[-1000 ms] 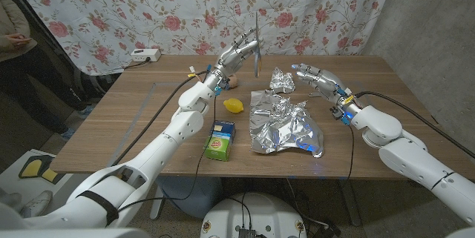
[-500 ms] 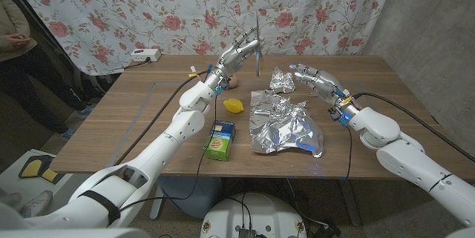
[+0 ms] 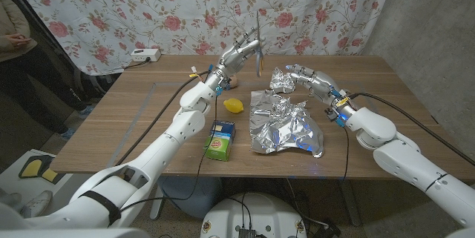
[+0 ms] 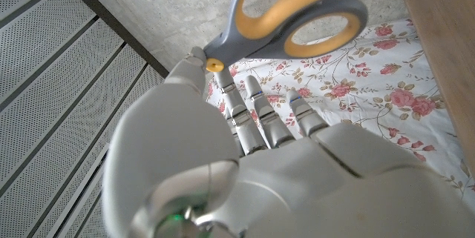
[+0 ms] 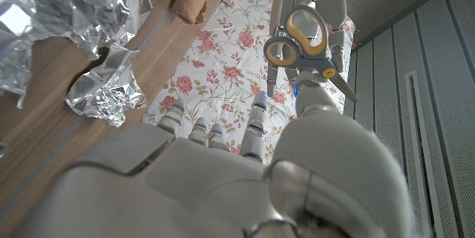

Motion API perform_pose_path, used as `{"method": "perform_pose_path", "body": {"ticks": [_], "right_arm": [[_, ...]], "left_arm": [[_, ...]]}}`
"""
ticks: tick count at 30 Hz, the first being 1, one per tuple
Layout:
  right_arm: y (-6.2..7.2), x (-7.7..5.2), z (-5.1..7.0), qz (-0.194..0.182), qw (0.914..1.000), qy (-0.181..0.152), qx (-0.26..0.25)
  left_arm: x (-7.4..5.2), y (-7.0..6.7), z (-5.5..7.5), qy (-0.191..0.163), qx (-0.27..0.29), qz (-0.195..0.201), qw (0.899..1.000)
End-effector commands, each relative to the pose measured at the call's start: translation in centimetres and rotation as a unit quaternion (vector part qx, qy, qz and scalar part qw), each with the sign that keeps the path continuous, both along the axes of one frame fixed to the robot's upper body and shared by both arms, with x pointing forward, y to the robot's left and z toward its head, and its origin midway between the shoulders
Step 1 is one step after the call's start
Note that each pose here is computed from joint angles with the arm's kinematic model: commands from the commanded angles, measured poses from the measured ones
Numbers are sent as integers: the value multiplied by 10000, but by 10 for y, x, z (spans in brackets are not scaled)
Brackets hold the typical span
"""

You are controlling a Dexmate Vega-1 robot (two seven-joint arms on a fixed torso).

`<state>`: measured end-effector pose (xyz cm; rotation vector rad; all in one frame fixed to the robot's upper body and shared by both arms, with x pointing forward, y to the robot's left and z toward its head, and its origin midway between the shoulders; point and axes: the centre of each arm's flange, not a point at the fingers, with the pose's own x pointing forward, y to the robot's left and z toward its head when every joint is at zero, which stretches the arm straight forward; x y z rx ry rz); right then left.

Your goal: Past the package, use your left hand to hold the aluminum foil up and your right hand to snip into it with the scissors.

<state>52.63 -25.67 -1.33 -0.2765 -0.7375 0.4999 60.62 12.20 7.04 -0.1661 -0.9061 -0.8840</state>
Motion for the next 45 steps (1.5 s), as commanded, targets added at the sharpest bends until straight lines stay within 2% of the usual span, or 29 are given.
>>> {"method": "perform_pose_path", "body": {"ticks": [1,32,45], "right_arm": [[6,-1,0,-28,10000,-30,41],[25,0,-7,290,9994,4,179],[26,1,-9,347,9991,15,225]], "left_arm": [[1,-2,-2,38,-12,-125,9999],[0,-8,-5,14,-40,-150,9999],[-3,-11,-6,8,-33,-185,9998]]}}
